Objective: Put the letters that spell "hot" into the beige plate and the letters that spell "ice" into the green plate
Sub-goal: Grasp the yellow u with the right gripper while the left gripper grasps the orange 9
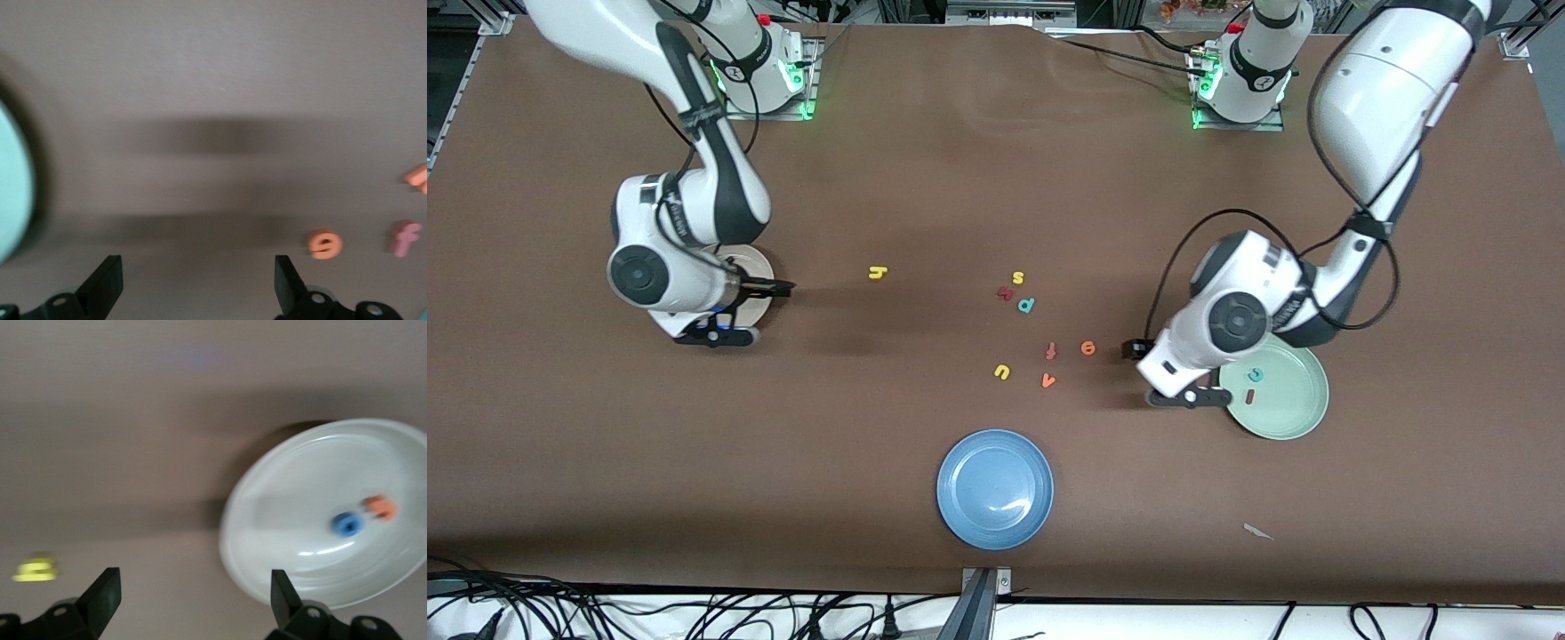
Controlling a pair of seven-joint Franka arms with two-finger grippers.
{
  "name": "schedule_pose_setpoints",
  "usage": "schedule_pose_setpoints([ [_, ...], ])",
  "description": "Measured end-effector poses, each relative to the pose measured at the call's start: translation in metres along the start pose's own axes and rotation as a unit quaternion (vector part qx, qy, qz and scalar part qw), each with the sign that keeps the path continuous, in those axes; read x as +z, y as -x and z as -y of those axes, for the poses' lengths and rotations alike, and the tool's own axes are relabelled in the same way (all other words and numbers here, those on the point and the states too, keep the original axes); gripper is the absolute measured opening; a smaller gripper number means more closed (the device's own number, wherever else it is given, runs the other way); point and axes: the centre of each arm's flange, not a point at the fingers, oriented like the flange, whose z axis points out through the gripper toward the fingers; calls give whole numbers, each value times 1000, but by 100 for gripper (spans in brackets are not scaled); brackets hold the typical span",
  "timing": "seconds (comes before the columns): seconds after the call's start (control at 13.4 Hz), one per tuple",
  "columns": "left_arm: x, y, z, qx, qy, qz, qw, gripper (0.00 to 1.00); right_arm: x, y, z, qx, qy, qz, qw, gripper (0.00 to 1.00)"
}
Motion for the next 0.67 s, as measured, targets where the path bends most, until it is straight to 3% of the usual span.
schedule_pose_setpoints([
  [0.37,34,36,-53,-62,40,-30,997,100,11,38,103,132,-28,-31,990,100],
  [0.67,53,55,-80,-72,44,-25,996,98,49,58,125,182,-47,-60,980,100],
])
